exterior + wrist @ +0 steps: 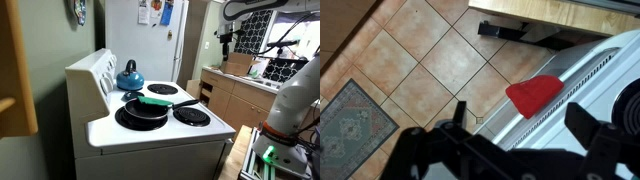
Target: Take the kitchen towel off of the handle and place it on the stove top
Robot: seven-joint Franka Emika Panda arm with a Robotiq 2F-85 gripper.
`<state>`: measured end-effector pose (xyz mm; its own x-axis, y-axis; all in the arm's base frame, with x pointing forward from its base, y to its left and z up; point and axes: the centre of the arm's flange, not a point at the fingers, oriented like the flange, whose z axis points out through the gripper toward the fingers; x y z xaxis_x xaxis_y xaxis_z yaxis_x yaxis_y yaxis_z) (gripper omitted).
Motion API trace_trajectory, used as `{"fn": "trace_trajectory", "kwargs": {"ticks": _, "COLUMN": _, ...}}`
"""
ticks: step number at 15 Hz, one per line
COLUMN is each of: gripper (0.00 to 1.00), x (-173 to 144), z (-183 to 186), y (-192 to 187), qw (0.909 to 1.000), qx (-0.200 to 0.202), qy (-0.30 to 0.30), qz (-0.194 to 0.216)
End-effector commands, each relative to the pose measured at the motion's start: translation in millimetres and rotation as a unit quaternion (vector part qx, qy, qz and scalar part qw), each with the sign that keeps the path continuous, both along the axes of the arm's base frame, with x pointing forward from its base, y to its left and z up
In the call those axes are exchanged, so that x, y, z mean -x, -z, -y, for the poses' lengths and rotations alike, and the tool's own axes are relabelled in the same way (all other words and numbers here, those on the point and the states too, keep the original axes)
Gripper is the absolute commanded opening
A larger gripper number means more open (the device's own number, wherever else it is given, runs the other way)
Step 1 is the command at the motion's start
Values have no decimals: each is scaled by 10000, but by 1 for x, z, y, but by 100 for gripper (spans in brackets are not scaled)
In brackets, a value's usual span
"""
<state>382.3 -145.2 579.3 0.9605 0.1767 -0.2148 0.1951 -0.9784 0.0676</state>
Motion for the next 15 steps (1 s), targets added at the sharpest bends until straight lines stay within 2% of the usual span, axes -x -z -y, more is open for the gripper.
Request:
{"fn": "trace_trajectory", "kwargs": {"ticks": 1, "gripper": 100, "x": 0, "z": 0, "y": 0, "qw": 10000, "qx": 0, "qy": 0, "qz": 0}}
{"fn": "trace_trajectory", "kwargs": {"ticks": 9, "gripper": 100, "x": 0, "z": 0, "y": 0, "qw": 10000, "qx": 0, "qy": 0, "qz": 0}}
{"fn": "trace_trajectory", "kwargs": {"ticks": 11, "gripper": 100, "x": -13, "z": 14, "y": 24, "qw": 9991, "qx": -195, "qy": 257, "qz": -287}}
{"fn": "trace_trajectory", "kwargs": {"ticks": 15, "gripper": 100, "x": -34, "z": 29, "y": 113, "qw": 9884, "qx": -737, "qy": 913, "qz": -965}}
